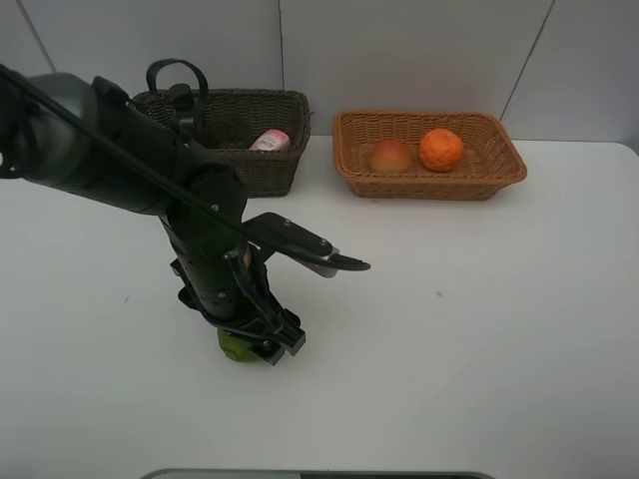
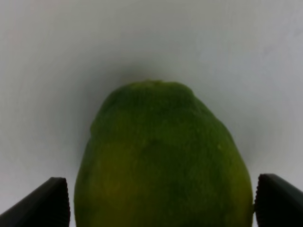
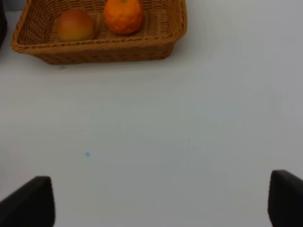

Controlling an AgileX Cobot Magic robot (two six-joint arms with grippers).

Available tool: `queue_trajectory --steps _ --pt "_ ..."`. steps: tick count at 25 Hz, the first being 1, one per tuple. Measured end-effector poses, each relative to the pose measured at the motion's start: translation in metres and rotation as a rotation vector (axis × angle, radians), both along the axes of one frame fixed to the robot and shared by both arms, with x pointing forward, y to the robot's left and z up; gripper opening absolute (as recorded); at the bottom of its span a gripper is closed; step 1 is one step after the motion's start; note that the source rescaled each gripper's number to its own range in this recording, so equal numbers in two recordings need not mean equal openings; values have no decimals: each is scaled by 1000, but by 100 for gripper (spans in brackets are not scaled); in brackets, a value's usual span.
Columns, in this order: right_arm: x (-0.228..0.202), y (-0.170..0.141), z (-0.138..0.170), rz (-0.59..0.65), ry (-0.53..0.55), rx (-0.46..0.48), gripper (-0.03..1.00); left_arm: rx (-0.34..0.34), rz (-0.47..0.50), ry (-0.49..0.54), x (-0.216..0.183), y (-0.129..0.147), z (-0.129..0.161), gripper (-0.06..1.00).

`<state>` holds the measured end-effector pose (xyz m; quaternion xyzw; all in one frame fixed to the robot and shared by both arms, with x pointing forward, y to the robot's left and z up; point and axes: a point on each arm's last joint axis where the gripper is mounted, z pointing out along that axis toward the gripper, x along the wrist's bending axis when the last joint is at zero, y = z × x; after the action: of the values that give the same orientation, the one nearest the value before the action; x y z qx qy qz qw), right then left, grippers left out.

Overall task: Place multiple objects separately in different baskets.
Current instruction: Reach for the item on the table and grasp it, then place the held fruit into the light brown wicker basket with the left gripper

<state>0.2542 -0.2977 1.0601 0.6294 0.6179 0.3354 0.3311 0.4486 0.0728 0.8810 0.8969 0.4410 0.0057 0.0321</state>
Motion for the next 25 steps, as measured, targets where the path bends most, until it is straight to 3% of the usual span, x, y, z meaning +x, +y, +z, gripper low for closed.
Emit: queue_trajectory --steps 8,10,12,25 --pt "0 0 0 0 0 0 100 -1 0 -1 0 0 0 98" --pt "0 0 0 0 0 0 100 0 0 0 0 0 0 90" --pt "0 0 0 0 0 0 100 1 0 1 0 0 0 75" --pt "0 0 0 0 0 0 100 13 3 16 -1 1 0 75"
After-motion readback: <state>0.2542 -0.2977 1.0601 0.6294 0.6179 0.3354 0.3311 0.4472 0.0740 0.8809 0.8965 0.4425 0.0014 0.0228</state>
